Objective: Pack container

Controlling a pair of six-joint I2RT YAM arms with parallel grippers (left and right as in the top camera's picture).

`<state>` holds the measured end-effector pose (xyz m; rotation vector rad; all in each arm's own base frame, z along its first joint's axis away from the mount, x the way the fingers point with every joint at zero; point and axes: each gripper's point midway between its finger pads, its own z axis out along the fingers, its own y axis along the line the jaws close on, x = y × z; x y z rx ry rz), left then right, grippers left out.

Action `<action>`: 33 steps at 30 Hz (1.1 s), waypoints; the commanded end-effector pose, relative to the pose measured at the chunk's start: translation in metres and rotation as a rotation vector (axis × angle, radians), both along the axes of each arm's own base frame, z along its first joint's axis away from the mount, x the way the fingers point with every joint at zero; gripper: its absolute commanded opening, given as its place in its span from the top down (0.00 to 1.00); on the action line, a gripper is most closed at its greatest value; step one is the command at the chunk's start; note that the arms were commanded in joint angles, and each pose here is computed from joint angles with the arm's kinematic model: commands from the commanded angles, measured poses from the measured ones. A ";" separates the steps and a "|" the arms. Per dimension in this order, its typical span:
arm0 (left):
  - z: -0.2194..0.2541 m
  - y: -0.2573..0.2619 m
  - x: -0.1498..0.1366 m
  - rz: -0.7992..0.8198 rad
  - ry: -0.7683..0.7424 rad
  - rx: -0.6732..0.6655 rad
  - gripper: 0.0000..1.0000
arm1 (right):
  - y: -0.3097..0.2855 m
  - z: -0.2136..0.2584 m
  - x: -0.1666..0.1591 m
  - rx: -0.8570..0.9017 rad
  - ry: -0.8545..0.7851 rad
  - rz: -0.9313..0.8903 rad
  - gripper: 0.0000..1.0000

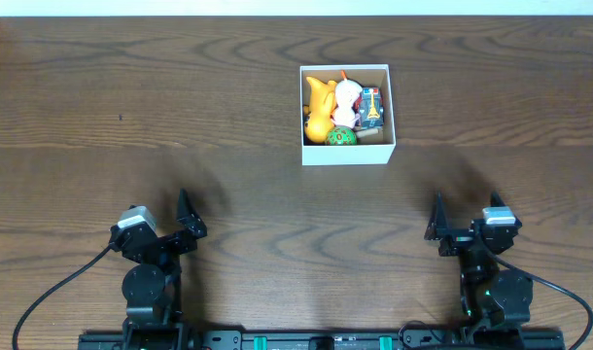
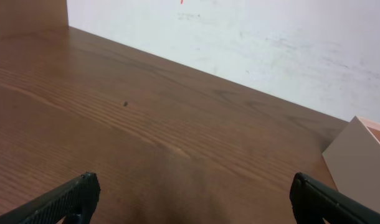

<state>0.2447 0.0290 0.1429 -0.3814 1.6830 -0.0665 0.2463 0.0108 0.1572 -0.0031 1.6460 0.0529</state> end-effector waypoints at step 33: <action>-0.019 0.003 -0.002 0.011 0.063 0.018 0.02 | -0.007 -0.001 0.000 0.014 0.000 -0.028 0.02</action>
